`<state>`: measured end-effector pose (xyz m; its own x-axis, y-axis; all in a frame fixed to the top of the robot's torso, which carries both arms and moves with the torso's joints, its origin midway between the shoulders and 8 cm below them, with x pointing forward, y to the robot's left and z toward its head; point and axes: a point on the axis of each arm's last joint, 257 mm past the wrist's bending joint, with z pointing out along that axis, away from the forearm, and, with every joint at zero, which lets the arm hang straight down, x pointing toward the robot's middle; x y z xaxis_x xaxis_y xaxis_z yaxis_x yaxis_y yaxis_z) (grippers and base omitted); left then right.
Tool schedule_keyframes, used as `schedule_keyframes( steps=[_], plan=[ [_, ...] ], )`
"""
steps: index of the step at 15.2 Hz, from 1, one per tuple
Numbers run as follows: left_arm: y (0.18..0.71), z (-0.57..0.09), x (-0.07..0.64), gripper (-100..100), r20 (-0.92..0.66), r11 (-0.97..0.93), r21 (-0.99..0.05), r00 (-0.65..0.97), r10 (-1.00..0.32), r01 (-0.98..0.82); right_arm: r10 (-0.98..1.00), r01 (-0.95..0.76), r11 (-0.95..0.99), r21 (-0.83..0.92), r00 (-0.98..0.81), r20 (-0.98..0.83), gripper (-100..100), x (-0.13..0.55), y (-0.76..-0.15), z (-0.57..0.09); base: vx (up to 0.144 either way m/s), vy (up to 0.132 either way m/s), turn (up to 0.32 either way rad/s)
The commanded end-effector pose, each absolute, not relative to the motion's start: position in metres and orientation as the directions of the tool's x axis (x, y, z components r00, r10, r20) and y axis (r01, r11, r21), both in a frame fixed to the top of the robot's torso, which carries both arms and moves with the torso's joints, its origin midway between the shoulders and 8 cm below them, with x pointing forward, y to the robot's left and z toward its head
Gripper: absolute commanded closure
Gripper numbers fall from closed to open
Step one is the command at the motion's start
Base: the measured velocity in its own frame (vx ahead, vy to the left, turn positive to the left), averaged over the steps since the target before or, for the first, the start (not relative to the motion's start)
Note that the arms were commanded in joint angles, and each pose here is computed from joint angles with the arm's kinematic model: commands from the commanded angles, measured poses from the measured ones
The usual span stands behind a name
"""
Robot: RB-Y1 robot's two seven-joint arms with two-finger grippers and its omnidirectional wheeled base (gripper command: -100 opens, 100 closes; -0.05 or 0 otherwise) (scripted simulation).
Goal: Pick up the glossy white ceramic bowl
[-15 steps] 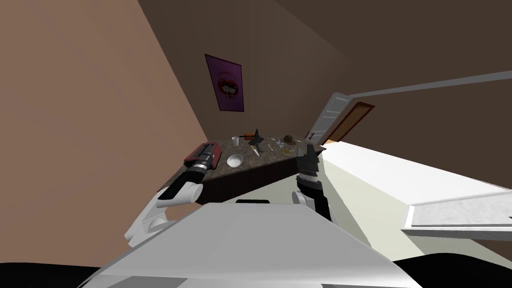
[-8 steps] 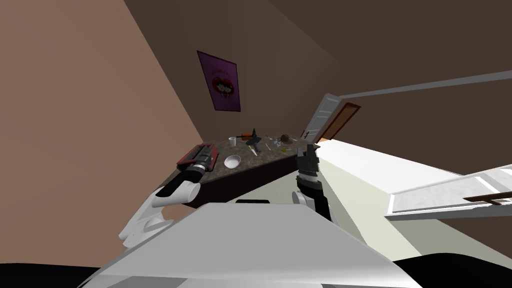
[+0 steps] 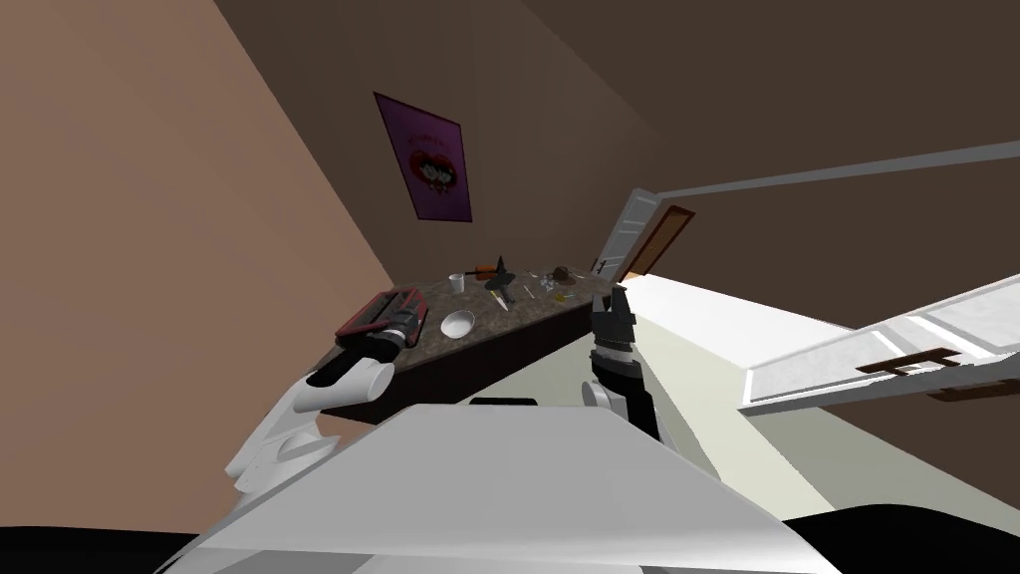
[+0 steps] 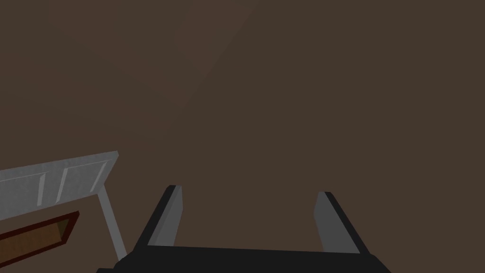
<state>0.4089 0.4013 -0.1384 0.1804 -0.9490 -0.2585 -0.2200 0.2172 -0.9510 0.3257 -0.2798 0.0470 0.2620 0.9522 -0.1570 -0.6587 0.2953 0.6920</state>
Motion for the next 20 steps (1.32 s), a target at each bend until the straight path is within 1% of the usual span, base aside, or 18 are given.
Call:
schedule_keyframes(
  steps=[1, 7, 11, 20],
  plan=[
    [0.406, -0.147, 0.406, -100, -0.25, 0.198, -0.945, 0.183, -0.951, -0.26, 0.952, -0.659, 0.295, 0.692, 0.262, -0.157, 0, 0.326, -0.28, 0.047, 0.004, 0.006, -0.18],
    [0.414, -0.165, 0.399, -100, -0.236, 0.164, -0.927, 0.186, -0.954, -0.337, 0.952, -0.659, 0.295, 0.692, 0.262, -0.157, 0, 0.326, -0.28, 0.047, 0.003, 0.006, -0.084],
    [0.426, -0.178, 0.39, -100, -0.209, 0.114, -0.907, 0.199, -0.958, -0.405, 0.952, -0.659, 0.295, 0.692, 0.262, -0.157, 0, 0.326, -0.28, 0.047, 0.004, 0.004, -0.149],
    [0.436, -0.212, 0.368, -100, -0.177, 0.036, -0.837, 0.209, -0.962, -0.546, 0.952, -0.659, 0.295, 0.692, 0.262, -0.157, 0, 0.326, -0.28, 0.047, 0.005, 0.007, -0.116]
  ],
)
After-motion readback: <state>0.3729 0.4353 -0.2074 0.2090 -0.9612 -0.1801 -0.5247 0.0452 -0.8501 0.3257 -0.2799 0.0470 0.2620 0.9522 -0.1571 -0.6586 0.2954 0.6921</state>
